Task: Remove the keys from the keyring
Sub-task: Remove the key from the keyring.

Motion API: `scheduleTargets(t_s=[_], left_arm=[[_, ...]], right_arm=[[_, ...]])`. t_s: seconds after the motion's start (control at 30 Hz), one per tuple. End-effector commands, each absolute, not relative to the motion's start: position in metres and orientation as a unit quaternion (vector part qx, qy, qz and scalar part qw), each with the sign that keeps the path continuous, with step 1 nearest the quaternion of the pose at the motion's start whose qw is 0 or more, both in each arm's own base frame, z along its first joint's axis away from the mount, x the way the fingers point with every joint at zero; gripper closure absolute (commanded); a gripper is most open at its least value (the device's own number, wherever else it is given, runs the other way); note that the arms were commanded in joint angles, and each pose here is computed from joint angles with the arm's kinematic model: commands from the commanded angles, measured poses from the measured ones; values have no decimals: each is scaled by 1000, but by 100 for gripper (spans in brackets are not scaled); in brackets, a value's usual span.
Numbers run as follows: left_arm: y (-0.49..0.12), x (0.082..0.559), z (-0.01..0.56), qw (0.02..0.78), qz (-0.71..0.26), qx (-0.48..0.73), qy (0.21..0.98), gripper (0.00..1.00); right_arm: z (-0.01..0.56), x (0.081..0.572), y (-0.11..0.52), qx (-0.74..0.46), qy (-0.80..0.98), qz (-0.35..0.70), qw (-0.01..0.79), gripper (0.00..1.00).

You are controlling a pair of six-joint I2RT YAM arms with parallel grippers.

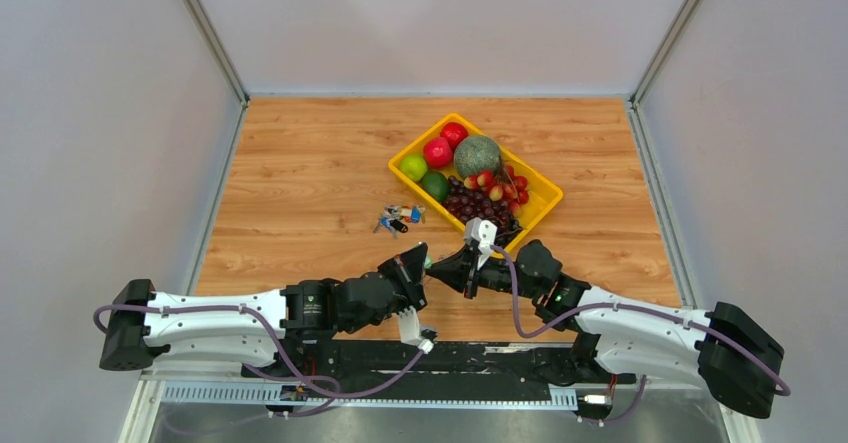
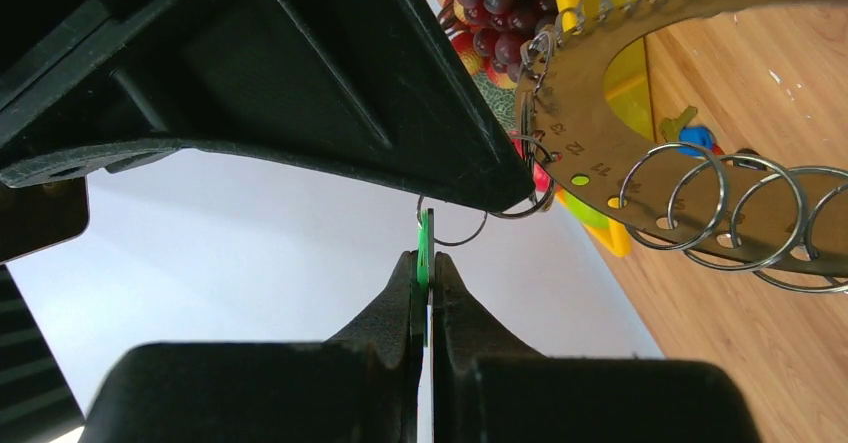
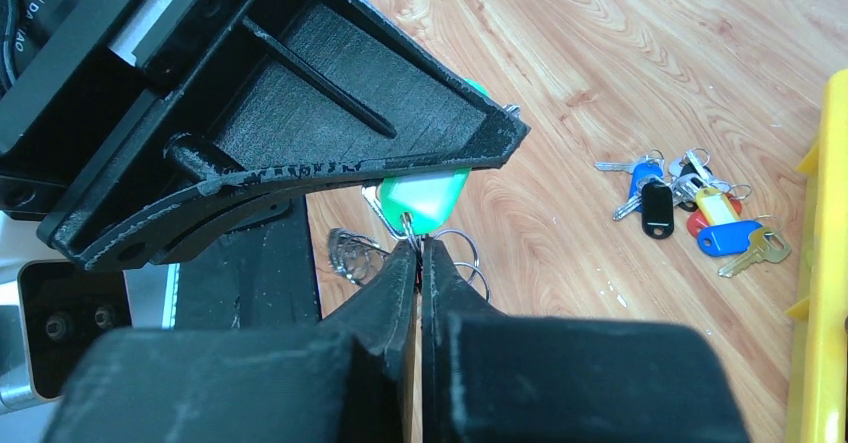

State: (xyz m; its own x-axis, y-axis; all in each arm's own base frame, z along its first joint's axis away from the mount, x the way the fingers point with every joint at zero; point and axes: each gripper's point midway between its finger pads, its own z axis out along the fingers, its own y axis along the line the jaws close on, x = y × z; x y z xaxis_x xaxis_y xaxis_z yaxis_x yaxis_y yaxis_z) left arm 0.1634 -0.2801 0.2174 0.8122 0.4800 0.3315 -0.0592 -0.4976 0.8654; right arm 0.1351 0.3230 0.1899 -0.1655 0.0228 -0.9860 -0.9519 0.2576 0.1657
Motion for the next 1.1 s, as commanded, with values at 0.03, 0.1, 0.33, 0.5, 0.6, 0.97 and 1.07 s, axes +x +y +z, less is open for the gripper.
scheduleTargets(t_s=[0.03, 0.1, 0.33, 0.5, 0.6, 0.97, 1.07], left_arm=[[-284, 165, 247, 524, 280, 792, 143, 100], [-284, 165, 248, 524, 281, 791, 144, 100], [-283, 165, 249, 525, 281, 790, 145, 100], [-283, 165, 249, 526, 281, 790, 145, 100], [-282, 165, 250, 527, 281, 789, 145, 100], [-282, 163, 250, 527, 281, 789, 141, 100], [-281, 163, 250, 527, 282, 789, 142, 100]], right_arm=[[213, 133, 324, -376, 574, 487, 540, 100], [212, 133, 321, -370, 578, 487, 540, 100], [209, 128, 304, -346, 584, 492, 545, 100], [210, 128, 298, -330, 587, 494, 549, 100], [208, 130, 298, -321, 598, 494, 544, 100], [218, 156, 288, -202, 634, 554, 500, 100], [219, 162, 283, -173, 638, 570, 488, 100]])
